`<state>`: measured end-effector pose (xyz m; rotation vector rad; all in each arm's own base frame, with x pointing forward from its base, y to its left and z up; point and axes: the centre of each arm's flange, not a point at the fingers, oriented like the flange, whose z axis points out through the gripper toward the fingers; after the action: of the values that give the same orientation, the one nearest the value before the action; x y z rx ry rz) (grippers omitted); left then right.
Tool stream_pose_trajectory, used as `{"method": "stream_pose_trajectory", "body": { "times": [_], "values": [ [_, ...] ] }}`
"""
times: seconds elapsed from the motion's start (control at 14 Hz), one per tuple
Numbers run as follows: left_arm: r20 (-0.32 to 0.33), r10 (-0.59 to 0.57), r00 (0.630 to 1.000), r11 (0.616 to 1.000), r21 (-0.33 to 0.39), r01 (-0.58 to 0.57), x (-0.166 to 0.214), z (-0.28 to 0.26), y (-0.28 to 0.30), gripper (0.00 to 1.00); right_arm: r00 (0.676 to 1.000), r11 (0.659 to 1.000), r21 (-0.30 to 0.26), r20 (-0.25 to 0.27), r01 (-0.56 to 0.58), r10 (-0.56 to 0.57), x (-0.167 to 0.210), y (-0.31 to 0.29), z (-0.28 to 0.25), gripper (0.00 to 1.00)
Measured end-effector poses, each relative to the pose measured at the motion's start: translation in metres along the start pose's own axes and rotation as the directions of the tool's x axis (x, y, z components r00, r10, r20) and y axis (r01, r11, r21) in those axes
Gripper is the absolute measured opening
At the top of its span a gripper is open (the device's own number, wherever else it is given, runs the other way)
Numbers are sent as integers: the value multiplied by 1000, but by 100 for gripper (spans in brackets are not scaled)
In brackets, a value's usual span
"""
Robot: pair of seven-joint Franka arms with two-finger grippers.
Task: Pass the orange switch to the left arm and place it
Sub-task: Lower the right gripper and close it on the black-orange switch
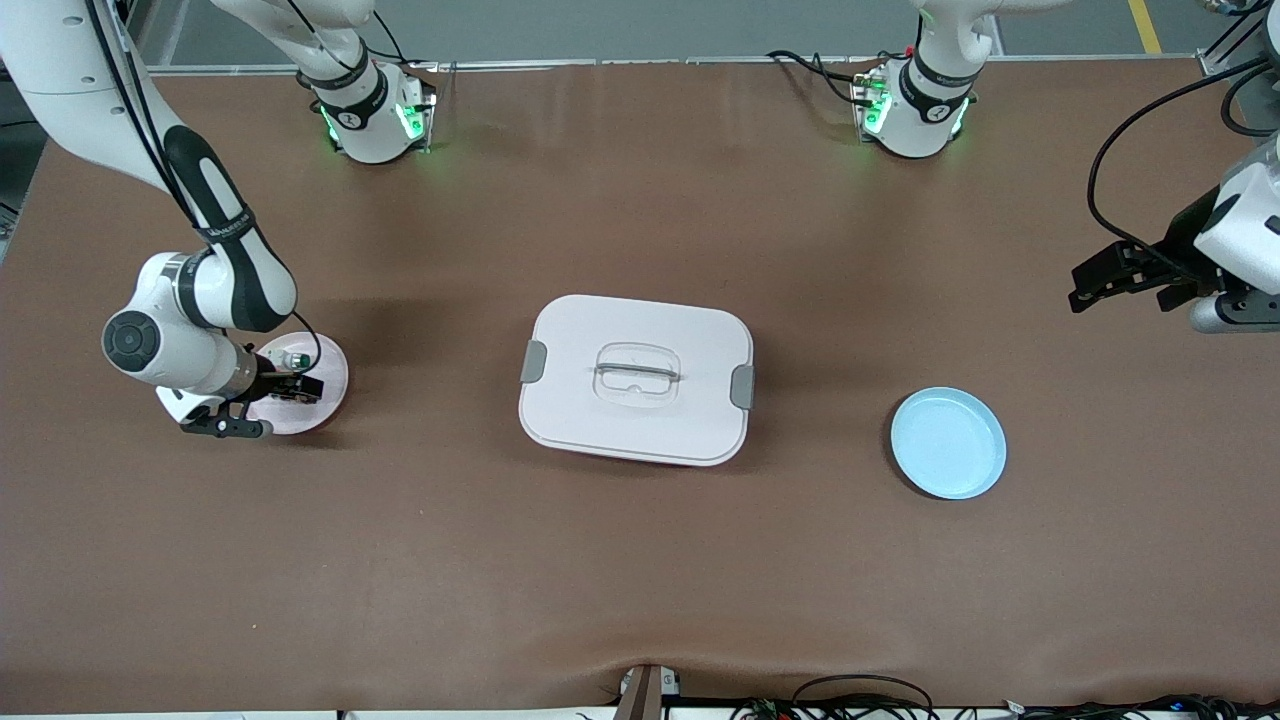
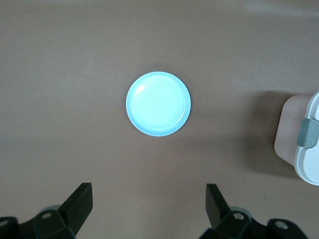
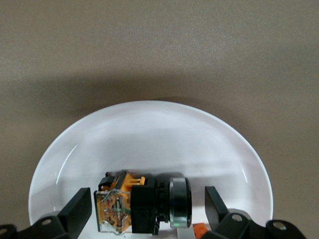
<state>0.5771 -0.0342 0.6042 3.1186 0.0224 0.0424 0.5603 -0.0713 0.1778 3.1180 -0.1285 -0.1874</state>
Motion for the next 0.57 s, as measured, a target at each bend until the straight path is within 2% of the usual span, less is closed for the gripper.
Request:
{"method": "stream_pose_trajectory", "body": {
  "times": [0.29, 0.43, 0.5, 0.57],
  "values": [
    [0, 0, 1000, 1000, 0, 0, 0, 0, 0, 100, 1000, 1000, 0, 8, 1, -1, -1, 0, 1, 95],
    [0, -1, 1000, 1000, 0, 1, 0, 0, 0, 100, 999, 1000, 0, 32, 1, -1, -4, 0, 3, 77],
    [0, -1, 1000, 1000, 0, 1, 0, 0, 0, 100, 999, 1000, -1, 39, 0, 0, -4, 0, 3, 73],
    [0, -1, 1000, 1000, 0, 1, 0, 0, -1, 100, 999, 1000, -1, 44, -1, 1, -3, 0, 2, 73]
  ]
}}
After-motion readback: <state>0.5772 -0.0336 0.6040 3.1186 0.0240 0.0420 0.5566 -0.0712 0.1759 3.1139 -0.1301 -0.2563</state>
